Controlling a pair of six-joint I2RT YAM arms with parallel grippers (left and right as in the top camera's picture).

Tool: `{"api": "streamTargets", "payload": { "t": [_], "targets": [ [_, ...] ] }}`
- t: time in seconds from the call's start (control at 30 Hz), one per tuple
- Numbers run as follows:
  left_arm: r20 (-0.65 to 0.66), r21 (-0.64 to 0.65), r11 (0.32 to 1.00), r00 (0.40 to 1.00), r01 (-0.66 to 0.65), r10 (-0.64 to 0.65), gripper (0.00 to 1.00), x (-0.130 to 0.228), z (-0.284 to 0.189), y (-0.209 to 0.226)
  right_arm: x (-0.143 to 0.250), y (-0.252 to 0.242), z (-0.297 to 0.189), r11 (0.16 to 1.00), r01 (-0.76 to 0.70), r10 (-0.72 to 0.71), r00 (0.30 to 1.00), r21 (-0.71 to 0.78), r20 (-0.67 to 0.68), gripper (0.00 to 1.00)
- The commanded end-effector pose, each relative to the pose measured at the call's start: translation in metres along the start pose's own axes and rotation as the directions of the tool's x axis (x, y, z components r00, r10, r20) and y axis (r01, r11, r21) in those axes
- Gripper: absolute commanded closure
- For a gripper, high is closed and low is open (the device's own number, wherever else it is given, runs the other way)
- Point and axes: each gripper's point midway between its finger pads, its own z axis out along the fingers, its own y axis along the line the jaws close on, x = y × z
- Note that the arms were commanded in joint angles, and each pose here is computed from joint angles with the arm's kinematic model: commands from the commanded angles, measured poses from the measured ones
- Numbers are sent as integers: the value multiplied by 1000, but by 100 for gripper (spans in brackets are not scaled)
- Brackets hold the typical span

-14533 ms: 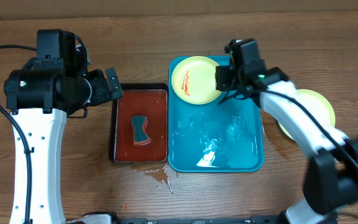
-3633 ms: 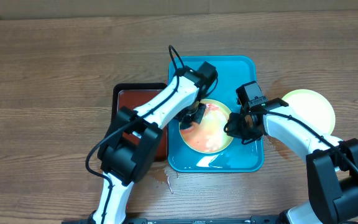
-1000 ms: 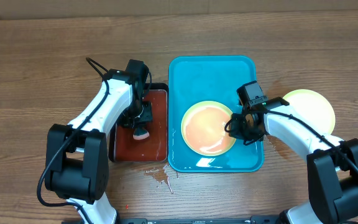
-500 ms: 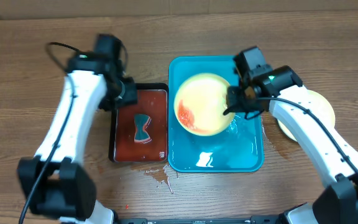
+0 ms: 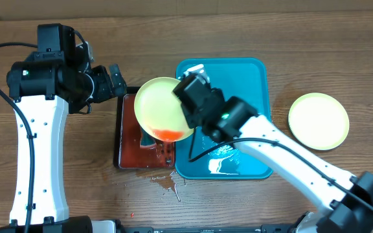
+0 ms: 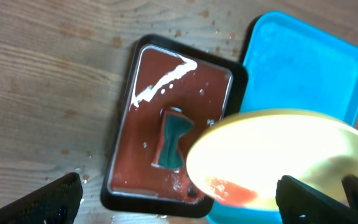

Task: Clean dirty plates on tray and stack at the side
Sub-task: 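Lift the plate with the right gripper and tilt it over the black tray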

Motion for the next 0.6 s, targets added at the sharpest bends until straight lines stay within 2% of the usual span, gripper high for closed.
{"api": "streamTargets", "payload": {
  "t": [0.0, 0.2, 0.57],
  "targets": [
    [3, 15, 999, 999, -32, 32, 0, 1, -6, -3, -9, -9, 9, 990, -60, 54, 997, 129, 56, 96],
    [-7, 13, 999, 1000, -29, 29, 0, 3, -6, -2, -8, 3, 13, 987, -38, 26, 996, 159, 82, 96],
    [-7, 13, 999, 1000, -29, 30, 0, 3, -6, -2, -19, 9, -19, 934, 6, -98, 966, 357, 239, 96]
  ]
}}
